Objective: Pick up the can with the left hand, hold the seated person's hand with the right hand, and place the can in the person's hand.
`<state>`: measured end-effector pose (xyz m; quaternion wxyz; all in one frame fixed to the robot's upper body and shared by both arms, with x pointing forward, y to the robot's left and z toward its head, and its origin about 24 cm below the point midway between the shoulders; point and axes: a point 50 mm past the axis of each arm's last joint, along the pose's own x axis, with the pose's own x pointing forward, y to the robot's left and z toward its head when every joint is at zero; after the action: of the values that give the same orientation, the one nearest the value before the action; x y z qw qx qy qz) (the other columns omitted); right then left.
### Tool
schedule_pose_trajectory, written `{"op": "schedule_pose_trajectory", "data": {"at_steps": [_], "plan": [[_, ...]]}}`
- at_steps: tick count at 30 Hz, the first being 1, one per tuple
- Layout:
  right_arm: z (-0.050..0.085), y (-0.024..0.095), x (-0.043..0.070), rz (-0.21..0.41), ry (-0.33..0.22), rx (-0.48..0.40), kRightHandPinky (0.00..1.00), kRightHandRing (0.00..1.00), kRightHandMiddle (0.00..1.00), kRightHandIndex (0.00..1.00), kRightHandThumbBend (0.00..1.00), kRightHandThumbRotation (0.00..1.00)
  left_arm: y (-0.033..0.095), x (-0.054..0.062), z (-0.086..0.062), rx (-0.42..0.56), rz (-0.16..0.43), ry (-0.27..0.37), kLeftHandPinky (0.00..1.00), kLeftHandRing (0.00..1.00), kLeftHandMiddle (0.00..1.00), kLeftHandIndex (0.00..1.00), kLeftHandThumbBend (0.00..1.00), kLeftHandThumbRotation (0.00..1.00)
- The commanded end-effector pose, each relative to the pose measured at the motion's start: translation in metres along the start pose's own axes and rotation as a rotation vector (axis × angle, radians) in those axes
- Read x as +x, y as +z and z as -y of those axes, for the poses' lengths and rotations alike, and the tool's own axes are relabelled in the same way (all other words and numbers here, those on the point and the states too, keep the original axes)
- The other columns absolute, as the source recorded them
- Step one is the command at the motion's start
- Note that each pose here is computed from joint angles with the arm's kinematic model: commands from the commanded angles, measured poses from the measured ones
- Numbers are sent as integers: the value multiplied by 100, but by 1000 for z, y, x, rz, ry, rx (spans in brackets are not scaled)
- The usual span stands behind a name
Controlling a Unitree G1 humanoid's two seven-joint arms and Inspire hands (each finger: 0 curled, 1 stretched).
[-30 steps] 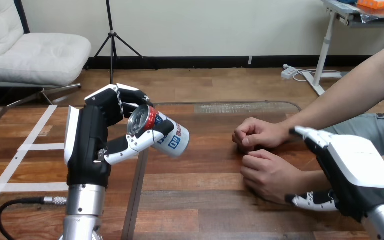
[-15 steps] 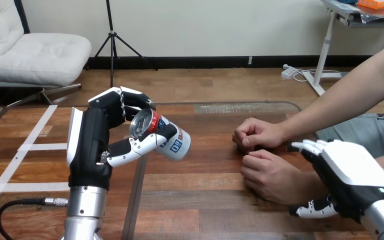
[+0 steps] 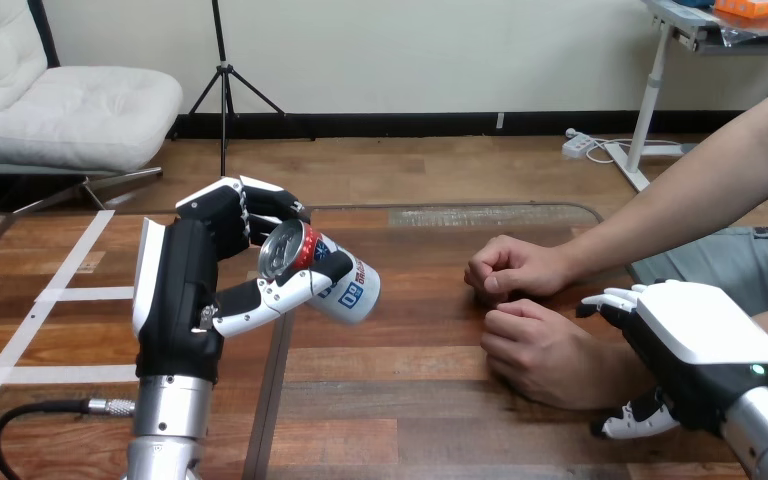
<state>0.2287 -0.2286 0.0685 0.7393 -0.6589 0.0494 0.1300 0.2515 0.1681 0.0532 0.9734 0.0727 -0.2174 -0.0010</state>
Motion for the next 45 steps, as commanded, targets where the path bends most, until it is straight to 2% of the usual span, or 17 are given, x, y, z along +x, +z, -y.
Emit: {"op": "schedule_pose_trajectory", "data": {"at_steps": [1, 20, 29, 45], "plan": [[22, 2, 13, 10, -44, -80, 100, 92, 89, 82, 82, 13, 20, 15, -5, 2, 123, 19, 34, 39, 44, 43, 71, 0], [19, -2, 23, -59, 37, -216, 100, 89, 86, 80, 80, 10, 19, 13, -6, 10, 115, 18, 34, 39, 43, 43, 70, 0], [19, -4, 26, -89, 44, -244, 100, 87, 84, 78, 82, 8, 19, 12, -7, 12, 108, 18, 34, 38, 43, 43, 70, 0], [20, -6, 29, -145, 76, -267, 100, 86, 86, 80, 78, 7, 19, 12, -8, 18, 108, 17, 33, 38, 43, 43, 69, 0]]}}
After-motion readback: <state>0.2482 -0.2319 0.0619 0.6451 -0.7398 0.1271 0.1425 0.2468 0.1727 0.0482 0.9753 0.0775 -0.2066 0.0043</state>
